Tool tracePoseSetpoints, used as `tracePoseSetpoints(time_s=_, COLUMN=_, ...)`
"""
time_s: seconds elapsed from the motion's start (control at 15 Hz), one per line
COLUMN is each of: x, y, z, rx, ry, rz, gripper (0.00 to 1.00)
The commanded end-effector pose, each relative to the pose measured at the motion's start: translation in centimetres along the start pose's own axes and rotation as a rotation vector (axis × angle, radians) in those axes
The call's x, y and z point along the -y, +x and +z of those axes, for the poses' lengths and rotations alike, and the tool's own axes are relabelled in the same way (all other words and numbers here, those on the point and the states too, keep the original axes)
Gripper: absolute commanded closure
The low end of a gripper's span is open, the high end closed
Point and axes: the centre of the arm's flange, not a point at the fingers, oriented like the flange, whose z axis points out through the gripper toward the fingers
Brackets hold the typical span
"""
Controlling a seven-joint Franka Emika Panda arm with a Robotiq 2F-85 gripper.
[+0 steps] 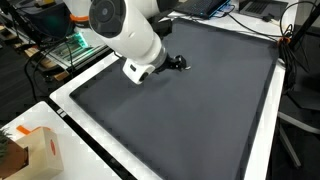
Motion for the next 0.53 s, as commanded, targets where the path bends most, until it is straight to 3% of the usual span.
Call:
tracePoseSetpoints(time_s=0.0, x=2.2, y=0.6, z=1.1, rx=-0.003, ry=-0.1, rz=0.068, gripper=0.0)
tracePoseSetpoints(time_s=0.47, x=6.3, y=-0.5, z=2.6, rx=-0.081, ry=-0.299, rz=0.083, gripper=0.0)
